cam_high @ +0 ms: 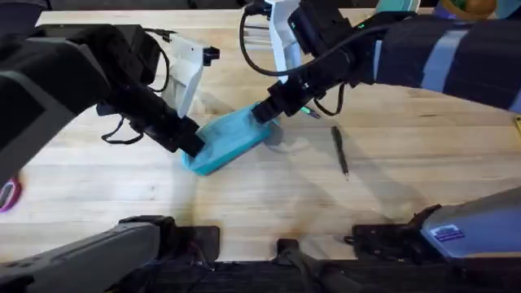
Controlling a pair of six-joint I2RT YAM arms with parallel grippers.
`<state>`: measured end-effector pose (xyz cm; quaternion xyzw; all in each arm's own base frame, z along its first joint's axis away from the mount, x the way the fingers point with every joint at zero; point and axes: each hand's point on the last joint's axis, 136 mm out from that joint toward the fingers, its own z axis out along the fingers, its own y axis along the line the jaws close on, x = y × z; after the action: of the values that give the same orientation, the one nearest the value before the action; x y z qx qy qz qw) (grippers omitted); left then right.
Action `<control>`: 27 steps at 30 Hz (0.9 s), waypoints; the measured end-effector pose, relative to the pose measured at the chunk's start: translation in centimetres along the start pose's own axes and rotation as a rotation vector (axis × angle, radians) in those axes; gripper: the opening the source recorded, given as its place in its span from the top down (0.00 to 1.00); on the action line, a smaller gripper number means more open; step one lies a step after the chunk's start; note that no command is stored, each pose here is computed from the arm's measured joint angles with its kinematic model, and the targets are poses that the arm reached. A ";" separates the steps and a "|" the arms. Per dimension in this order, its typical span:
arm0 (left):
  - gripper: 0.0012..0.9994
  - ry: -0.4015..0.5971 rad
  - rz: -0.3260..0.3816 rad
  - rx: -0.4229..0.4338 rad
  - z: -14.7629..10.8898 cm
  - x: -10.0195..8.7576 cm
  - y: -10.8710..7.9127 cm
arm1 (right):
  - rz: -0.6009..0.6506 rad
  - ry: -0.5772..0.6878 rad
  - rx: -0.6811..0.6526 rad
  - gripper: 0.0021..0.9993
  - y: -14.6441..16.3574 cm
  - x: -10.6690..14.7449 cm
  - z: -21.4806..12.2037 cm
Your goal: Unzip the bag, pick up the pens from the table one at a time and place them inside, then zip the bag closed.
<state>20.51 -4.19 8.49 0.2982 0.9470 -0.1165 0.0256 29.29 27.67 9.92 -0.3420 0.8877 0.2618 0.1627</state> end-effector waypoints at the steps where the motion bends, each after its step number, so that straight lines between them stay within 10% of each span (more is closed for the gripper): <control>1: 0.96 0.000 0.000 0.000 0.0 0.0 0.0 | 0.000 0.000 0.000 0.60 0.0 0.0 0.0; 8: 0.96 0.000 0.000 0.000 0.0 0.0 0.0 | 0.004 0.001 -0.004 0.95 0.1 0.0 0.0; 27: 0.96 0.000 0.000 -0.001 0.0 0.0 0.0 | -0.023 -0.056 -0.001 0.97 1.1 -1.0 -2.3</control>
<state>20.53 -4.18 8.49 0.2983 0.9470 -0.1160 0.0259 28.99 27.57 12.65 -0.3447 0.8788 0.2697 0.1902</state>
